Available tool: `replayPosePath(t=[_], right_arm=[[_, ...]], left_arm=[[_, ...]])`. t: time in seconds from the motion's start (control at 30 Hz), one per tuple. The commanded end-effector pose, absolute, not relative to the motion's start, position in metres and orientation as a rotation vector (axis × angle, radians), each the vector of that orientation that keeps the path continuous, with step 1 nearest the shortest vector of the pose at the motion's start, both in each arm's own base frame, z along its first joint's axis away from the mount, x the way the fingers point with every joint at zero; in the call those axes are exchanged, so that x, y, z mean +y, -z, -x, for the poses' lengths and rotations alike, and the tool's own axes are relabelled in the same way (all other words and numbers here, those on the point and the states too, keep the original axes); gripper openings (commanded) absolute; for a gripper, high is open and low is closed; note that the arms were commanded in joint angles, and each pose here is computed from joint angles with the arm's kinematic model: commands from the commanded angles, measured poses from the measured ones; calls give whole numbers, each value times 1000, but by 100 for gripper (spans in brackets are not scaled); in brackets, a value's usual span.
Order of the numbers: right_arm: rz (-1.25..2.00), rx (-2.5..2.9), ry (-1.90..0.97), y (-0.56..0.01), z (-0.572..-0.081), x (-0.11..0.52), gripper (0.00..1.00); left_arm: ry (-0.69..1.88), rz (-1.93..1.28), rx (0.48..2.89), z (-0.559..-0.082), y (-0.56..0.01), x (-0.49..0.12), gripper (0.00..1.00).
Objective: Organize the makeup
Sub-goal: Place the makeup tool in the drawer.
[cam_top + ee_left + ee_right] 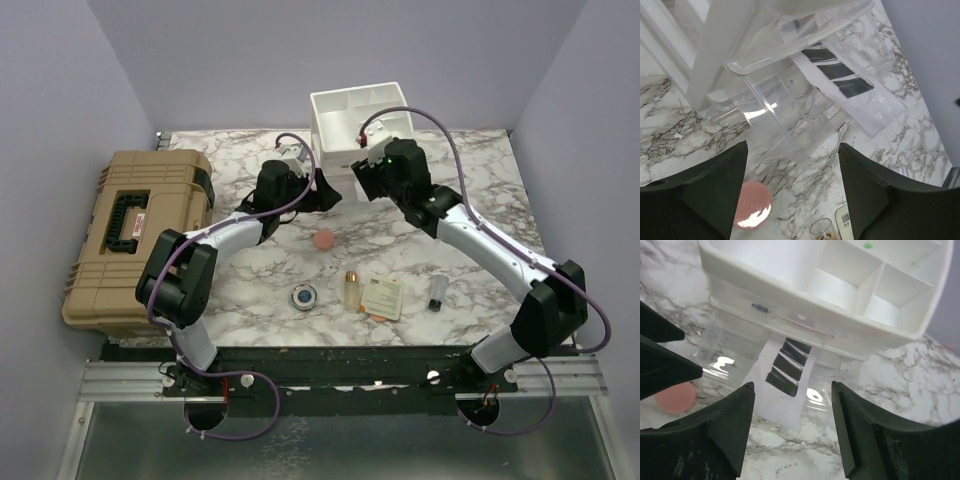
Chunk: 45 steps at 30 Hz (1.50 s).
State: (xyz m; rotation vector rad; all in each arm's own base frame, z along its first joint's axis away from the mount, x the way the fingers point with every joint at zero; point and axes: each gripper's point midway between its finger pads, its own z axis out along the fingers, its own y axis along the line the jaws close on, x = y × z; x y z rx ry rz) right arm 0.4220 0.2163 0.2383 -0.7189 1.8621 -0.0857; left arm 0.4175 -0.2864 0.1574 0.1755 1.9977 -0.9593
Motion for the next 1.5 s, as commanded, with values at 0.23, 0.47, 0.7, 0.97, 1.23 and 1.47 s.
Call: replayPosePath(t=[0.23, 0.47, 0.7, 0.97, 1.23, 1.47], right_arm=[[4, 2147, -400, -195, -398, 181, 68], [-19, 2185, -535, -182, -409, 191, 57], [97, 2238, -707, -170, -416, 226, 39], [132, 2199, -837, -177, -424, 247, 38], [82, 2180, -899, -176, -435, 261, 38], [96, 2114, -851, -187, -431, 259, 38]], left_arm=[[979, -194, 1970, -420, -165, -293, 72], [988, -196, 1981, -417, -162, -296, 70], [987, -197, 1980, -416, -162, -299, 69], [971, -182, 1972, -417, -165, -298, 66], [993, -190, 1978, -415, -163, -304, 60], [993, -192, 1970, -413, -167, -304, 51]])
